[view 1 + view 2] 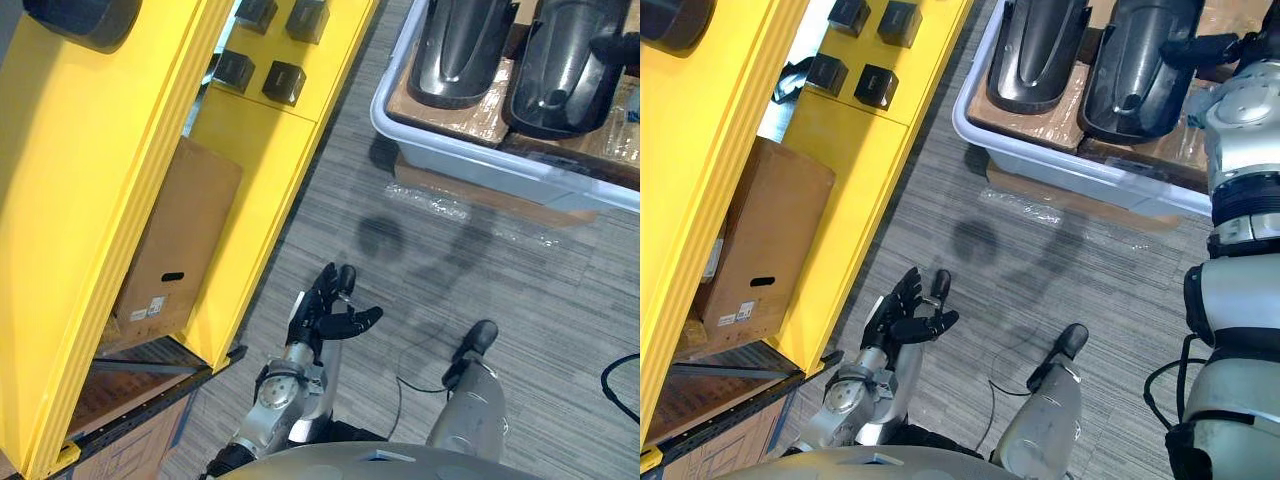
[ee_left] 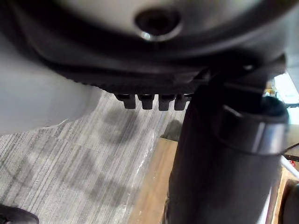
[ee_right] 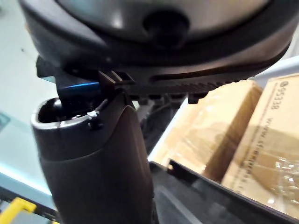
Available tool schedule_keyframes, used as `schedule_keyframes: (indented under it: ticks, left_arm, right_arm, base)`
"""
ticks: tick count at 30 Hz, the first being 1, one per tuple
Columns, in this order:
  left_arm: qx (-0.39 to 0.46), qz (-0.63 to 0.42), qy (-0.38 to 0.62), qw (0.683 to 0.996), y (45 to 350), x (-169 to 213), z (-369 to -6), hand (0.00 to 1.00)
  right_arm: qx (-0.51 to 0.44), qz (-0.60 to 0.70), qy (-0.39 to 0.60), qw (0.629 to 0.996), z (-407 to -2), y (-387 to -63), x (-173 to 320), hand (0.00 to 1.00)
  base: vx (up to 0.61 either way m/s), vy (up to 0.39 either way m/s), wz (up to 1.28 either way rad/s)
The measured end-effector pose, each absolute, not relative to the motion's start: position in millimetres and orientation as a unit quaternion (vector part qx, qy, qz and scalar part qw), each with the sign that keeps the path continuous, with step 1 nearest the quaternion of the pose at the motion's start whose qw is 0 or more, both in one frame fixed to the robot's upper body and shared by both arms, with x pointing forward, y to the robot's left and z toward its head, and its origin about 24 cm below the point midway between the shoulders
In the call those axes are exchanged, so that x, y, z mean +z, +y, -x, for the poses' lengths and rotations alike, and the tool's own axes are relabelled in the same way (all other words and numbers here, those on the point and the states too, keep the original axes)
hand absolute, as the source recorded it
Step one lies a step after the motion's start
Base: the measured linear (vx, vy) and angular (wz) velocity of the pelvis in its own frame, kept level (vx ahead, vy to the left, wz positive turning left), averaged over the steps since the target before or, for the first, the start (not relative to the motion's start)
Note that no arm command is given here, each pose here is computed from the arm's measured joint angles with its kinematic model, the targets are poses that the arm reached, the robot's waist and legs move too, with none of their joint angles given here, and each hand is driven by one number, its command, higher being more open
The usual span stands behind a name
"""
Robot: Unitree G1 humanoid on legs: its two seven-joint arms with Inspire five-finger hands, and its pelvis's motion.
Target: Walk over and take three plastic housings, then place them on the shelf
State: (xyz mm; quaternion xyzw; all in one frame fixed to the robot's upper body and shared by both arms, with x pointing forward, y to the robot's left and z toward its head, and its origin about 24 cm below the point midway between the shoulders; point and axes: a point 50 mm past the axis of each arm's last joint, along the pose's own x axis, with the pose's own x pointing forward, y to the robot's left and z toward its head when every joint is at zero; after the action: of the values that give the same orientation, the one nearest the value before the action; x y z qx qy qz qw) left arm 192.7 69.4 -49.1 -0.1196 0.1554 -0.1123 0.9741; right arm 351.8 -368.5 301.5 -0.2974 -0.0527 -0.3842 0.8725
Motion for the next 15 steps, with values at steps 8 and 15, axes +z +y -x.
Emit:
schedule_keyframes:
  ticks: [8,15]
  left_arm:
    - [-0.114,0.121,0.154,0.974,68,-48,-193,1.00]
    - [-0.107,0.122,0.163,0.973,69,-49,-193,1.00]
  right_arm:
    - [-0.403,0.295,0.043,0.865,-346,-385,273,0.00]
    - [-0.393,0.356,0.106,0.841,-335,-401,269,0.00]
  base:
    - [0.02,0.004,0.03]
    - [0.00,0.000,0.00]
